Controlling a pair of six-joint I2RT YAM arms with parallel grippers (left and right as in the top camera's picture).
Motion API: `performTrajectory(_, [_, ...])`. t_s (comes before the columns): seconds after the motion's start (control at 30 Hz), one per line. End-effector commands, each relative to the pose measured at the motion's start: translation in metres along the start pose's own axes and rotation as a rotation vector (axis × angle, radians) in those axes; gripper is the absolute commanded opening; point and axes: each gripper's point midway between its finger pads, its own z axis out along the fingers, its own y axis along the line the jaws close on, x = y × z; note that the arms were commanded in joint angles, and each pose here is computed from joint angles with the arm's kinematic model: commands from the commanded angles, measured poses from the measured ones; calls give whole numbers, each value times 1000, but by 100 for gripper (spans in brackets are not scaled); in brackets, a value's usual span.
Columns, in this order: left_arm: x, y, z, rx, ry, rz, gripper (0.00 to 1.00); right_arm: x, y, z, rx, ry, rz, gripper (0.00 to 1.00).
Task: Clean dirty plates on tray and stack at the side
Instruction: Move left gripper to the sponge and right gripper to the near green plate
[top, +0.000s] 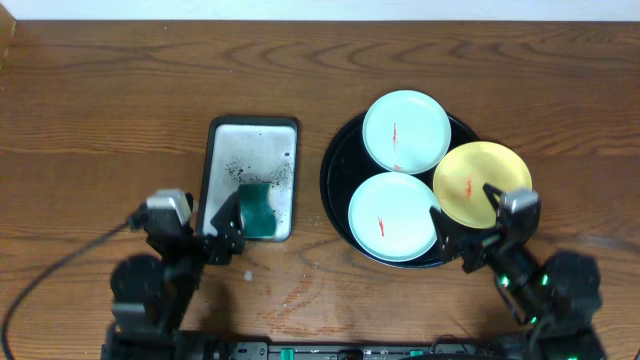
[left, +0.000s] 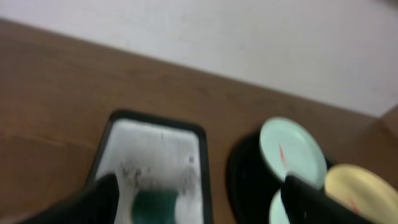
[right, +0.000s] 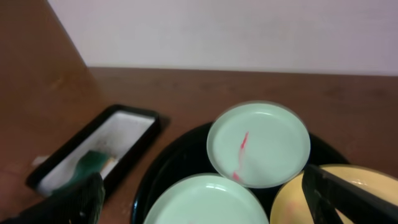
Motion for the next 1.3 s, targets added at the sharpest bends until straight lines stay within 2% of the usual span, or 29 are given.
performTrajectory(0.0, [-23, -15, 0, 8, 87, -7, 84, -27, 1, 10, 5, 101, 48, 99])
performTrajectory(0.17, [-37, -19, 1, -61, 285, -46, 84, -36, -2, 29, 30, 362, 130, 99])
performTrajectory(0.3, [-37, -18, 6, -85, 368, -44, 84, -29, -6, 41, 30, 504, 127, 99])
performTrajectory(0.5, [-22, -24, 7, -45, 446, -66, 84, -21, 12, 60, -110, 570, 211, 99])
performTrajectory(0.63, [-15, -27, 7, -24, 479, -79, 84, -18, 13, 65, -130, 583, 223, 99])
performTrajectory(0.67, [-11, -26, 9, -27, 492, -80, 82, -16, 13, 66, -127, 588, 224, 91])
performTrajectory(0.7, [-6, -25, 12, -33, 515, -87, 74, -14, 13, 67, -126, 597, 232, 80])
performTrajectory(0.73, [-1, -24, 15, -40, 541, -100, 71, -11, 14, 68, -121, 612, 245, 78])
performTrajectory(0.87, [39, 13, 32, -286, 711, -129, 69, 12, 5, 71, 16, 696, 266, 79])
performTrajectory(0.9, [47, 16, 37, -310, 742, -124, 70, 15, 5, 71, 28, 707, 261, 79])
performTrajectory(1.0, [70, 19, 53, -331, 844, -109, 69, 19, 4, 69, 61, 725, 257, 77])
performTrajectory(1.1, [95, 26, 65, -379, 946, -135, 70, 32, -18, 59, 219, 773, 278, 76])
performTrajectory(1.27, [105, 29, 71, -392, 983, -141, 69, 62, -28, 49, 296, 919, 305, 74])
